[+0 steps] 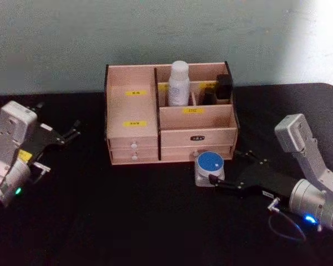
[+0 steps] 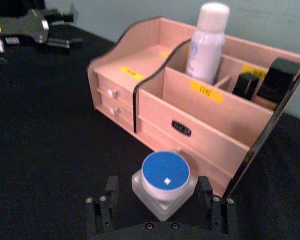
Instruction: Pick up the facial cleanser and watermelon frost from the table and place them into the tiered storage box.
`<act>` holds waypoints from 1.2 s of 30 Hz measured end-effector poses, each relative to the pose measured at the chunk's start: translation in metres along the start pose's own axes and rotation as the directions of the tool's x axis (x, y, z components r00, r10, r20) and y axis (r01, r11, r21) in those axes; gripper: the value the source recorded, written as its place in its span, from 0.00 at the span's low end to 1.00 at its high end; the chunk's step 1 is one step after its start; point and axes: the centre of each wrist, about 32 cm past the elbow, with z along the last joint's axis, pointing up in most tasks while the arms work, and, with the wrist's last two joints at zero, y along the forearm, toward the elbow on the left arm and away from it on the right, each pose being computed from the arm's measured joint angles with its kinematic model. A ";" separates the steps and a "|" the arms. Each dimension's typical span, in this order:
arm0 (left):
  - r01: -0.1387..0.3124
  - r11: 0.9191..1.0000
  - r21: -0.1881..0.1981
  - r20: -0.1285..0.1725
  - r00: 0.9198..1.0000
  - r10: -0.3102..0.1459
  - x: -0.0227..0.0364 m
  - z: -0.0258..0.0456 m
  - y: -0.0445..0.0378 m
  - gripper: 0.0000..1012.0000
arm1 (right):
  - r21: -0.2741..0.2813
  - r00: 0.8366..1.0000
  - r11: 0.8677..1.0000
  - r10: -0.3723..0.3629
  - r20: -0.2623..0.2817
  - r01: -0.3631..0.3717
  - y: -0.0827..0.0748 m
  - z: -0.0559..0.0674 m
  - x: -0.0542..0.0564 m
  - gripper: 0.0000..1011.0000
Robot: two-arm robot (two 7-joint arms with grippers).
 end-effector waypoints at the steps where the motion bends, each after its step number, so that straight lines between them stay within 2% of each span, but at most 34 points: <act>1: 0.000 1.000 0.000 0.000 1.000 0.000 0.0000 0.0000 0.0000 0.99 | -0.006 1.000 1.000 -0.001 0.000 0.001 0.000 -0.001 -0.001 0.99; 6: 0.000 1.000 0.000 0.000 1.000 0.000 0.0000 0.0000 0.0000 0.99 | -0.043 1.000 0.999 -0.015 0.005 0.016 0.002 -0.002 -0.005 0.99; 12: 0.000 1.000 0.000 0.000 1.000 0.000 0.0000 0.0000 0.0000 0.99 | -0.060 0.999 0.997 -0.038 0.003 0.038 0.009 -0.003 -0.008 0.99; 22: 0.000 1.000 0.000 0.000 1.000 0.000 0.0000 0.0000 0.0000 0.99 | -0.056 0.998 0.997 -0.055 -0.013 0.054 0.021 -0.005 -0.004 0.99; 36: 0.000 1.000 0.000 0.000 1.000 0.000 0.0000 0.0000 0.0000 0.99 | -0.031 0.999 0.999 -0.015 -0.033 0.014 0.036 -0.003 0.003 0.99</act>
